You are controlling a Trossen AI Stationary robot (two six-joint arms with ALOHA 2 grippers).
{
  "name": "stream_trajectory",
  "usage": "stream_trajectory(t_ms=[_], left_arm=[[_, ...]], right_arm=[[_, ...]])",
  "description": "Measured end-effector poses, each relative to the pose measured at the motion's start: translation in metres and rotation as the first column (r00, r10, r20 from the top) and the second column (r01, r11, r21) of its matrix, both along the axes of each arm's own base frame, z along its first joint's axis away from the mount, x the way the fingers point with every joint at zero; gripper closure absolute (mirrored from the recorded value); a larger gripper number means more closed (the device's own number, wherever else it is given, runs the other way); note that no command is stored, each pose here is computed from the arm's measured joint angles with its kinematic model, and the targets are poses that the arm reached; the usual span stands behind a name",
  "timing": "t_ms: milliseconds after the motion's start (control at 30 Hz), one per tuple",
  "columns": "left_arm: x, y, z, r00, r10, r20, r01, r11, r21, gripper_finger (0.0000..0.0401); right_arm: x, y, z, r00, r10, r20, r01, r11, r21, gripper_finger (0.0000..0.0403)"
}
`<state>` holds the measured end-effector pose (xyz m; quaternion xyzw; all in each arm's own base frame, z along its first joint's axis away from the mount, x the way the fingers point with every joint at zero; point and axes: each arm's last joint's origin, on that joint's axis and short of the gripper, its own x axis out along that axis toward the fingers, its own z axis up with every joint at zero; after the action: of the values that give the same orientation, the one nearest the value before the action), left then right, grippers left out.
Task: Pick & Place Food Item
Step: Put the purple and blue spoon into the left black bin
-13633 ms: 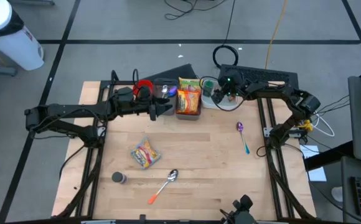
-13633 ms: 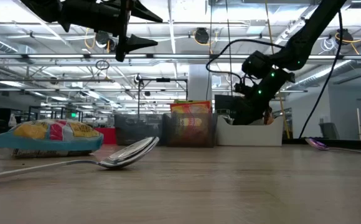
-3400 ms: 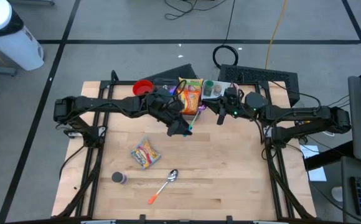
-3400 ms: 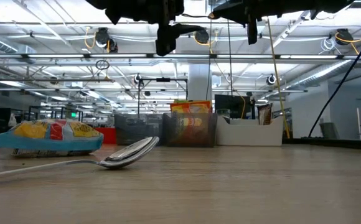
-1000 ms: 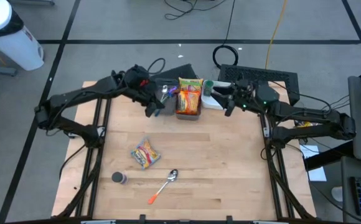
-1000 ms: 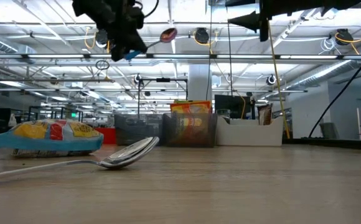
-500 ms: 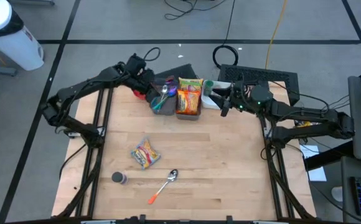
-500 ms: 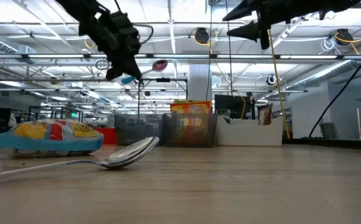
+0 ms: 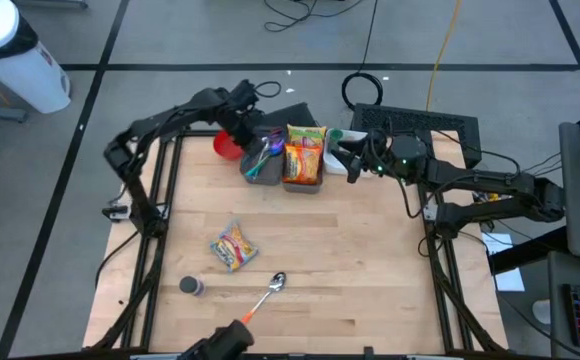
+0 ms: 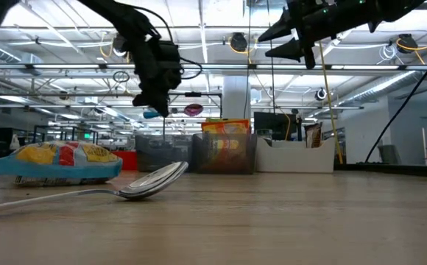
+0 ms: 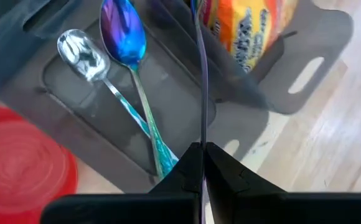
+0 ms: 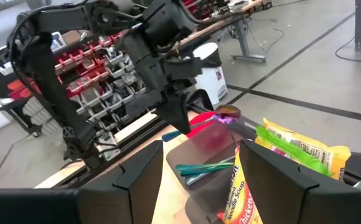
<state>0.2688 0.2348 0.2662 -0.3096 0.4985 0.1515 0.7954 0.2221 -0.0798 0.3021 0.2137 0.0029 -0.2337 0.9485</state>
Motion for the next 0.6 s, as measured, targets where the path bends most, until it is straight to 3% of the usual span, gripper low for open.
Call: stream_trajectory(t_ms=[233,600], left_arm=[[0.015,0.017,-0.014,0.997,0.041,-0.067,-0.046,0.997,-0.063,0.0394],[0.011,0.019,-0.019,0.984,0.101,-0.149,-0.112,0.991,-0.069,0.0397]], right_arm=[[0.0,-0.001,0.0,1.0,-0.004,-0.003,0.004,1.0,-0.002,0.0199],[-0.001,-0.001,-0.004,0.999,-0.003,-0.047,0.003,1.0,0.004,0.0201]])
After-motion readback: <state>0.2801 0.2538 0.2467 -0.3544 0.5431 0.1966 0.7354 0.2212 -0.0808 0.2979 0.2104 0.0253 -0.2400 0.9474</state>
